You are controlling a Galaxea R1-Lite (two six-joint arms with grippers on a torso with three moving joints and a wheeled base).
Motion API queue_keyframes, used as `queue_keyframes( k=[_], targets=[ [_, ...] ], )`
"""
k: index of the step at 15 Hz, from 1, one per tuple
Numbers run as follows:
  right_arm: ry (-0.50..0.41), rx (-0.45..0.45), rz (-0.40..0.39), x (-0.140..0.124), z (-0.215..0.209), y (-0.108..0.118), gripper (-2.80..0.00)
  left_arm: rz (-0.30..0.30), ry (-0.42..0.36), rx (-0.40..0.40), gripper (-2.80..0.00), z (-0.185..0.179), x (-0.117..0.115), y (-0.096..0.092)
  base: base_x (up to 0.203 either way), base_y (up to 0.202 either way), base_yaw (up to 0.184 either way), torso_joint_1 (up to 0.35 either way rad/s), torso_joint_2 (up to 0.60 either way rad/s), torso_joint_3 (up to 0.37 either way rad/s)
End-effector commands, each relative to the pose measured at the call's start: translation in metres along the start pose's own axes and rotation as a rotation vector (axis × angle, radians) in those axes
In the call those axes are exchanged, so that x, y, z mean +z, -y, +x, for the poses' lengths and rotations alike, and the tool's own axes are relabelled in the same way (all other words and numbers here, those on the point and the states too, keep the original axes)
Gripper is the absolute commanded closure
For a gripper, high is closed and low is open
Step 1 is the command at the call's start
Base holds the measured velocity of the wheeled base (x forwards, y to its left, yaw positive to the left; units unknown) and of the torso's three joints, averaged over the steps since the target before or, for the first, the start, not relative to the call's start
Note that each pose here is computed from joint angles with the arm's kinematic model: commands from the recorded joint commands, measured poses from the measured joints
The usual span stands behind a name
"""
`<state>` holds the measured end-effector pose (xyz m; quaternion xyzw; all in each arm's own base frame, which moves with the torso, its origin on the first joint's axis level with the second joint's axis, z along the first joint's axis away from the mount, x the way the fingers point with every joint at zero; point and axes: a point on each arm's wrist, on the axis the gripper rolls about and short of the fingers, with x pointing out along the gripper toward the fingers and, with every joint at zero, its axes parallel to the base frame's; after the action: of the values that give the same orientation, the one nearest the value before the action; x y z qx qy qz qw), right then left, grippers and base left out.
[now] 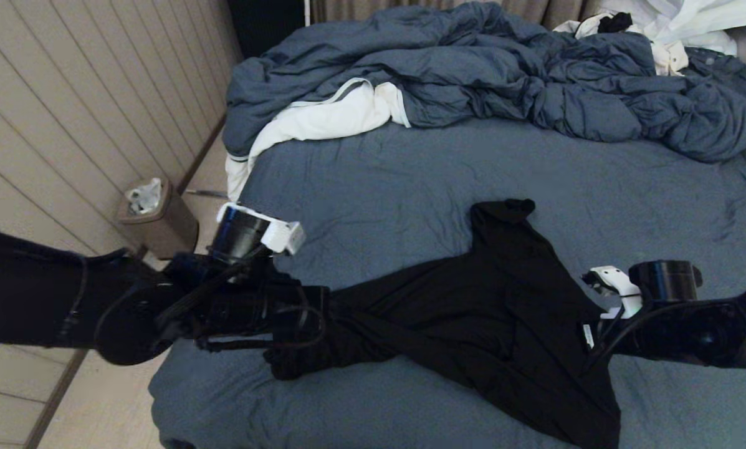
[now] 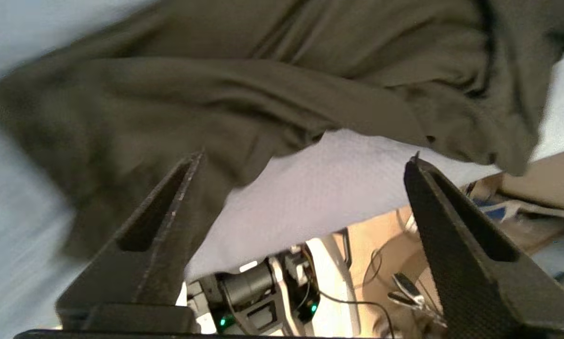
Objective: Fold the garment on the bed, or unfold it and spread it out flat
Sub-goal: Unford the black T-shirt
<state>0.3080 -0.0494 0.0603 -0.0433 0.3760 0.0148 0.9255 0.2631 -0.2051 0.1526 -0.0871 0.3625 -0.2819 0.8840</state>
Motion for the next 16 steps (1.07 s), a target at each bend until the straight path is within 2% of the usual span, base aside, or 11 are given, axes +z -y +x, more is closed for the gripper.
queue_keyframes(
  k=[1, 5, 7, 10, 14, 15, 16],
  targets=[
    [0.001, 0.001, -0.003, 0.000, 0.001, 0.000, 0.00, 0.008, -0.110, 0.024, -2.80, 0.061, -0.013, 0.001, 0.000, 0.000, 0.000, 0.000, 0.00, 0.000],
    [0.000, 0.001, -0.002, 0.000, 0.001, 0.000, 0.00, 0.011, -0.138, 0.050, -2.80, 0.087, -0.019, -0.003, 0.000, 0.000, 0.000, 0.000, 0.00, 0.000],
    [-0.004, 0.001, -0.001, -0.001, 0.003, 0.000, 0.00, 0.017, -0.137, 0.096, -2.80, 0.097, -0.024, -0.006, 0.000, 0.000, 0.000, 0.000, 0.00, 0.000],
    [0.013, -0.002, -0.003, 0.000, 0.003, 0.000, 0.00, 0.044, -0.102, 0.119, -2.80, 0.112, -0.028, -0.011, 0.000, 0.000, 0.000, 0.000, 0.00, 0.000],
    [0.017, -0.003, -0.004, 0.000, 0.004, 0.000, 0.00, 0.037, -0.087, 0.135, -2.80, 0.120, -0.024, -0.017, 0.000, 0.000, 0.000, 0.000, 0.00, 0.000],
    [0.017, -0.003, -0.004, 0.000, 0.004, 0.000, 0.00, 0.037, -0.084, 0.138, 0.00, 0.120, -0.023, -0.017, 0.000, 0.000, 0.000, 0.000, 0.00, 0.000],
    [0.017, -0.003, -0.004, 0.000, 0.004, 0.000, 0.00, 0.038, -0.080, 0.137, 0.00, 0.120, -0.022, -0.017, 0.000, 0.000, 0.000, 0.000, 0.00, 0.000]
  ],
)
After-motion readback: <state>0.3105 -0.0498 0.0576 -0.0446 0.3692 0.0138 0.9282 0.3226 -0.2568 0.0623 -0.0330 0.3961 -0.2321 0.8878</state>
